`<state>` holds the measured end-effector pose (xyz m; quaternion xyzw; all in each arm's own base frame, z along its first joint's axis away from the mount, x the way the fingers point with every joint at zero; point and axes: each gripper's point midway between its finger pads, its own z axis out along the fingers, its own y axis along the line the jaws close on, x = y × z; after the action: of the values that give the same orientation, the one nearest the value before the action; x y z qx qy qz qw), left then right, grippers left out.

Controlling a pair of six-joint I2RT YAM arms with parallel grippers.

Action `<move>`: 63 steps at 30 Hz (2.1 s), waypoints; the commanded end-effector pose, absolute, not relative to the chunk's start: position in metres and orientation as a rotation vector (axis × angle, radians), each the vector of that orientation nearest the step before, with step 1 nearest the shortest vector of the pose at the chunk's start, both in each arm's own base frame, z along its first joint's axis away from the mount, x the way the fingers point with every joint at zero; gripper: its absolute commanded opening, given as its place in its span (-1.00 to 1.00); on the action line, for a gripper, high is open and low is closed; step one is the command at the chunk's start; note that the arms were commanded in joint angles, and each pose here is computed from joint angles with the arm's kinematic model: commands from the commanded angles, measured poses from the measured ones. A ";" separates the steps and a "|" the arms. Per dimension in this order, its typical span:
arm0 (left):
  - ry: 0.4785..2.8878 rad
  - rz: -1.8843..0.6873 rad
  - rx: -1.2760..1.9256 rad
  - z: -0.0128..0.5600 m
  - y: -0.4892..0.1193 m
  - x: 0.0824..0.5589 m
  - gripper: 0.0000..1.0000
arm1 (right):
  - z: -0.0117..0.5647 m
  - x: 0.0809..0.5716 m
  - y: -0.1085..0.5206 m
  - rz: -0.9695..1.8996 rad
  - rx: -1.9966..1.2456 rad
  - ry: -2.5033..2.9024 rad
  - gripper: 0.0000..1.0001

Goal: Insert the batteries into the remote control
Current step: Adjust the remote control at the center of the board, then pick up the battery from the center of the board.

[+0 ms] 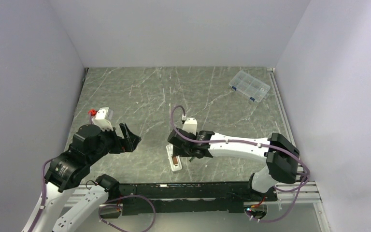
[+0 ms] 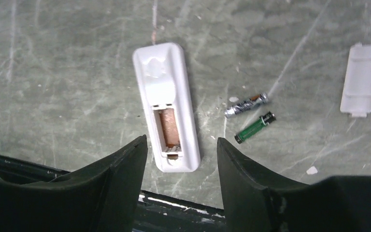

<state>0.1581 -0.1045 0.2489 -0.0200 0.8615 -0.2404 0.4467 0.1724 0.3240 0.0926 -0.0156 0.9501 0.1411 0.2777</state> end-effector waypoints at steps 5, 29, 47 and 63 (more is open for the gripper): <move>2.077 -0.616 -0.030 0.260 -0.107 0.161 0.96 | 0.083 0.171 0.313 0.470 0.295 2.584 -0.03; 2.070 -0.645 -0.002 0.261 -0.111 0.157 0.96 | 0.042 0.180 0.296 0.429 0.554 2.655 -0.17; 2.067 -0.644 -0.001 0.262 -0.110 0.157 0.96 | 0.014 0.183 0.281 0.318 0.605 2.695 -0.24; 2.056 -0.652 0.002 0.264 -0.110 0.155 0.97 | -0.012 0.176 0.261 0.057 0.467 2.779 -0.39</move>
<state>0.1536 -0.1068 0.2551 -0.0071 0.8527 -0.2544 0.4562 0.1883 0.2941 0.0159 0.1856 0.9610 0.1043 0.1768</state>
